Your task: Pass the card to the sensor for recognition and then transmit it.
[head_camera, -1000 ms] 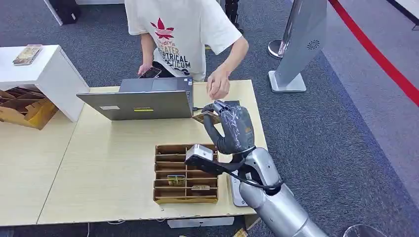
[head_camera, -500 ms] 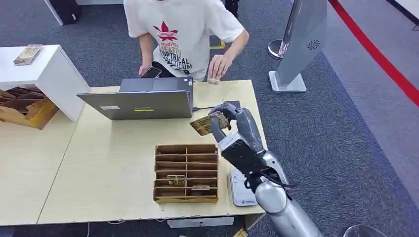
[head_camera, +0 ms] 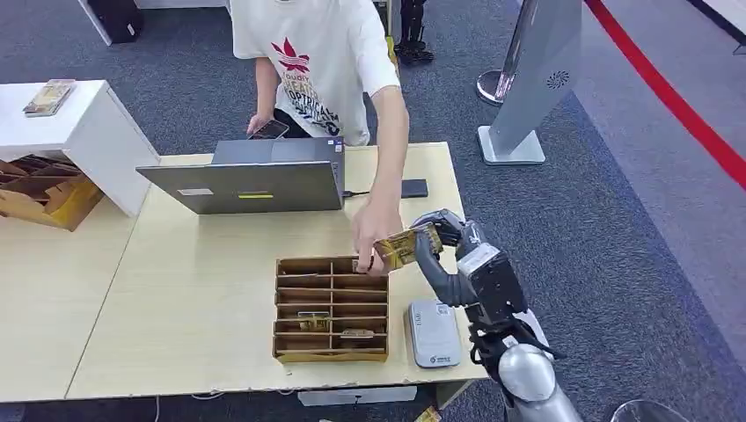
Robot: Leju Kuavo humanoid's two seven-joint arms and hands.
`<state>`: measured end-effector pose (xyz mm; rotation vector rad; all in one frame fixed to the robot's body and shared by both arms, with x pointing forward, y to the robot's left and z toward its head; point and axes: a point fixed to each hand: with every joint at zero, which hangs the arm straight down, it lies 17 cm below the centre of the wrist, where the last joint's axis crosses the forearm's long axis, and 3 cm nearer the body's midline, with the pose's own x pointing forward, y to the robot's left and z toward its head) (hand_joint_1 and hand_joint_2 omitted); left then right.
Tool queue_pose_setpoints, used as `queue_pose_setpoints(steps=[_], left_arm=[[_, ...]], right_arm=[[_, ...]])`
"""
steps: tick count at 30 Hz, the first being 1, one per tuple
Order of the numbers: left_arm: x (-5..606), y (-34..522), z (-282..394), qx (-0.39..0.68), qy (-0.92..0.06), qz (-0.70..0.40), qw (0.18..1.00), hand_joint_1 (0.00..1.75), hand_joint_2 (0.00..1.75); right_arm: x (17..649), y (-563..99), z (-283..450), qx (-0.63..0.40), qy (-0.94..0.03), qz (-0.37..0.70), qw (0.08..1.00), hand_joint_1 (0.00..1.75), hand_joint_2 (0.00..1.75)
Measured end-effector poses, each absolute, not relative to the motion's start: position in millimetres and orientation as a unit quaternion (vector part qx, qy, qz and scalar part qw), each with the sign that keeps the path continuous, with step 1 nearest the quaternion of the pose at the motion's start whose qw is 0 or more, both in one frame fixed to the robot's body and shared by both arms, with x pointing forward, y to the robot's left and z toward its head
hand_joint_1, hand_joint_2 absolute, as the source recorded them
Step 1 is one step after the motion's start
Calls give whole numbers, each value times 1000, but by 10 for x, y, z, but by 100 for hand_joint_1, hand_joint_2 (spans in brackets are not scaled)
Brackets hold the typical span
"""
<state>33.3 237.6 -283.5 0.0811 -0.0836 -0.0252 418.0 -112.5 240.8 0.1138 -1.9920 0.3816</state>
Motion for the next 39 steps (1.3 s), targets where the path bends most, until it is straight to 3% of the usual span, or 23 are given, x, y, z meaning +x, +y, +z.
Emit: queue_pose_setpoints(steps=[19, 39], left_arm=[[266, 2341, -2837, 38, -30, 21, 999, 0, 0], [255, 2316, -2836, 35, -24, 25, 999, 0, 0]], right_arm=[[4106, -1809, 1381, -75, -745, 205, 630, 175, 175], [4059, -1830, 443, -104, -655, 256, 703, 175, 175]])
